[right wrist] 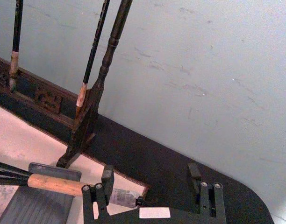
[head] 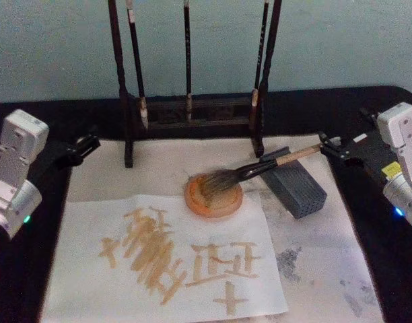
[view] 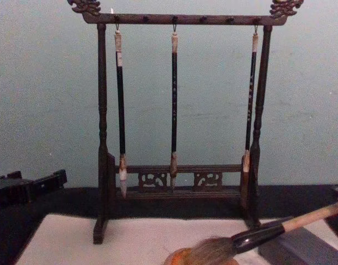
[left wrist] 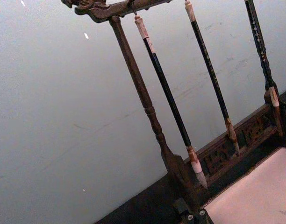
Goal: Pick up the brush from the inkstone, write on the paper, then place the brush back to its original position.
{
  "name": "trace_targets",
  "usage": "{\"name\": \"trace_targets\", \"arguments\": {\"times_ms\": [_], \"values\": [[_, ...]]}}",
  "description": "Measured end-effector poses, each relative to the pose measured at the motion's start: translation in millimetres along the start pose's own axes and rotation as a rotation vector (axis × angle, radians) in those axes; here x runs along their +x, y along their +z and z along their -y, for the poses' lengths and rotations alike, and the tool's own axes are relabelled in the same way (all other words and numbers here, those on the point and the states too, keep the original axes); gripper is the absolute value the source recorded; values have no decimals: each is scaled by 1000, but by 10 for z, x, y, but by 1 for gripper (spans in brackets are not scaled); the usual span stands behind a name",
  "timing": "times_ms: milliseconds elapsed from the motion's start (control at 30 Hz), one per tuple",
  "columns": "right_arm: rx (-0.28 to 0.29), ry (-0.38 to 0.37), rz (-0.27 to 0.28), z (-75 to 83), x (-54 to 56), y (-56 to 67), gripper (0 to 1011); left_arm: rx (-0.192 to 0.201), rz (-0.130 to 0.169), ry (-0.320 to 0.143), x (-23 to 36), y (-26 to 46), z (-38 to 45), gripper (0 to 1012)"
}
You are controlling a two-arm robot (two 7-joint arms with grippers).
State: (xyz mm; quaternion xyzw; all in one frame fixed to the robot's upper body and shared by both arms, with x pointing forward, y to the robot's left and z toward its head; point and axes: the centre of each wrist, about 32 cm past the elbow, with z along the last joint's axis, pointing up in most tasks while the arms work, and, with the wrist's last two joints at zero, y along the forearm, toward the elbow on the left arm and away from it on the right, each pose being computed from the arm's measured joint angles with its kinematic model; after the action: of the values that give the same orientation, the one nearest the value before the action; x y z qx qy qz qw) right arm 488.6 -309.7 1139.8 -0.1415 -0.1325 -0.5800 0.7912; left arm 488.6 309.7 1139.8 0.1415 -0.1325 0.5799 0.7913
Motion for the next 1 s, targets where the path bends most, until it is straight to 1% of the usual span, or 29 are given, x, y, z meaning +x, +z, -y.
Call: {"name": "trace_targets", "arguments": {"times_ms": [200,333,367,433,467,567,600,633,667,700,733,767,800,833,900,967,1000], "values": [[0,0,0,0,0,0,1001,0,0,0,0,0,0,1002],[1,13,-29,33,7,-1,1001,0,0,0,0,0,0,1002],[1,13,-29,33,7,-1,1001,0,0,0,0,0,0,1002],[4,23,-50,64,10,0,1001,0,0,0,0,0,0,1002],[8,30,-73,91,14,2,1001,0,0,0,0,0,0,1002],[20,36,-117,130,28,7,1001,0,0,0,0,0,0,1002],[28,42,-157,154,40,4,1001,0,0,0,0,0,0,1000],[28,42,-157,154,40,4,1001,0,0,0,0,0,0,1002],[35,49,-205,172,55,-3,1001,0,0,0,0,0,0,1002],[40,54,-232,178,66,-5,1001,0,0,0,0,0,0,1002],[49,63,-286,189,79,-14,1001,0,0,0,0,0,0,1000],[55,70,-318,196,89,-21,1001,0,0,0,0,0,0,1002],[65,81,-380,208,110,-36,1001,0,0,0,0,0,0,1002],[65,81,-380,208,110,-36,1001,0,0,0,0,0,0,1002],[76,101,-491,239,132,-71,1001,0,0,0,0,0,0,1002],[79,108,-543,257,140,-87,1001,0,0,0,0,0,0,1002],[81,117,-589,273,145,-102,1001,0,0,0,0,0,0,1002]]}}
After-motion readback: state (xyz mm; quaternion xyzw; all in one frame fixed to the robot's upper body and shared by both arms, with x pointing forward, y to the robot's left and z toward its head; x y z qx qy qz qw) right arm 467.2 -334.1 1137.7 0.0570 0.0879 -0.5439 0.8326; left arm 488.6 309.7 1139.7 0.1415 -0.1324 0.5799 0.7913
